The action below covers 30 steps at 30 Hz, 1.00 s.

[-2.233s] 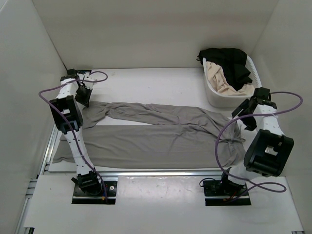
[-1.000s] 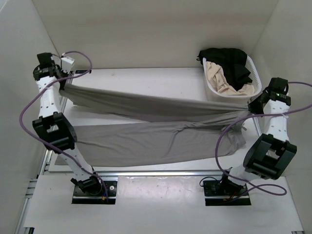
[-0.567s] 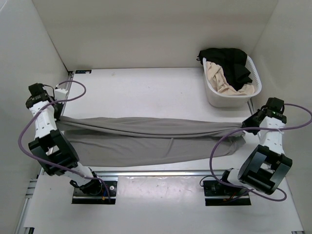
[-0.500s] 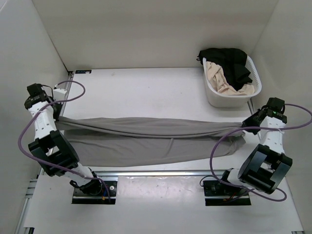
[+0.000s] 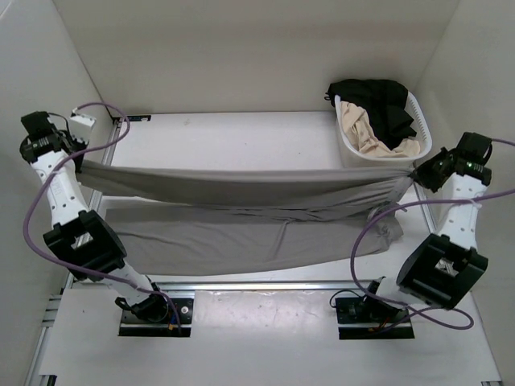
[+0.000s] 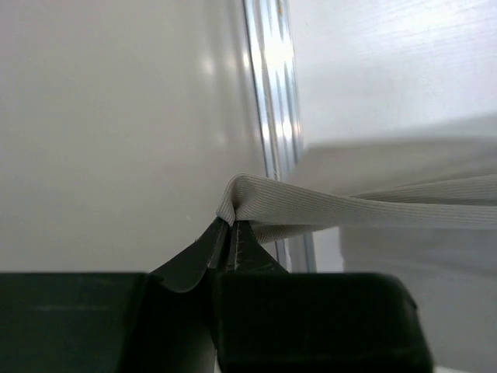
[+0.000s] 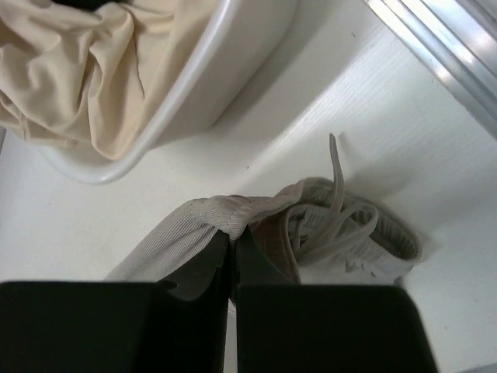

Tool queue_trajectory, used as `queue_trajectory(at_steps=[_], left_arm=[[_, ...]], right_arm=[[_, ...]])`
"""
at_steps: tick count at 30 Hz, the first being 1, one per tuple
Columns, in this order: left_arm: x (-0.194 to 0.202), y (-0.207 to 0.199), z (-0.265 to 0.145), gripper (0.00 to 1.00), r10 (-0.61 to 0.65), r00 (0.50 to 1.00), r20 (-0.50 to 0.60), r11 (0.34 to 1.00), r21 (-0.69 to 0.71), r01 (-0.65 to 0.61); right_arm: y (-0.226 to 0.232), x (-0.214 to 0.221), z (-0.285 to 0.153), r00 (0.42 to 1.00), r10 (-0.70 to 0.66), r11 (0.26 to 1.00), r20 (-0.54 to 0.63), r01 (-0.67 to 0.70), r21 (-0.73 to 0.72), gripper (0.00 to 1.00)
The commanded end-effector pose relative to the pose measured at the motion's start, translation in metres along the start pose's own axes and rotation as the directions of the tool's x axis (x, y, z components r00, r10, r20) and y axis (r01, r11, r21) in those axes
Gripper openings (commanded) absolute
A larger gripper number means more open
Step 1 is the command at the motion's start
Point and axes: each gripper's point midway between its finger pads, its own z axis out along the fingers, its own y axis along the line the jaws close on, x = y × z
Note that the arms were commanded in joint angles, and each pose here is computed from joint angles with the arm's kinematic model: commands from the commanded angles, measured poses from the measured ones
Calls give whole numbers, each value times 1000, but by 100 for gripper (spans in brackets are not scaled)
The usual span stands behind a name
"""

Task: Fold and stack the trousers
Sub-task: Fold the trousers

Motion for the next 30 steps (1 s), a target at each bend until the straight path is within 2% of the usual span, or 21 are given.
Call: queue_trajectory(at_steps=[1,4,5,8,11,14,17,21,24,30], left_arm=[[38,-16,-19,14,20,998,-57,1000,18,-19],[70,-29,-35,14,33,996,-87,999,14,-32],[95,-50,-29,14,18,990,-140,998,55,-11],[134,-75,-38,14,31,984,-175,998,64,-20],[173,-93,-35,14,30,974,-226,997,73,-13],[192,-94,-34,14,21,968,-251,998,66,-5],[198,-85,-34,14,-9,967,-256,999,46,22],[176,-42,-47,14,-34,978,-205,999,-25,29],[172,-26,-52,14,-47,979,-197,999,-28,42],[195,-45,-51,14,-15,975,-224,999,28,22]], right_arm=[[-13,32,-15,999,19,1000,-33,-18,12,0],[-30,63,-19,996,43,998,-74,-39,48,0],[-45,87,-13,990,61,996,-124,-51,79,0],[-87,112,-13,984,128,976,-125,-102,192,0],[-110,121,-17,978,191,953,-83,-164,255,0],[-120,127,-17,973,217,937,-82,-184,298,0],[-123,116,-19,968,247,927,-51,-221,304,0],[-110,95,-31,969,247,929,-28,-228,291,0],[-113,89,-41,968,250,911,-3,-235,338,0],[-140,113,-56,961,275,849,20,-252,465,0]])
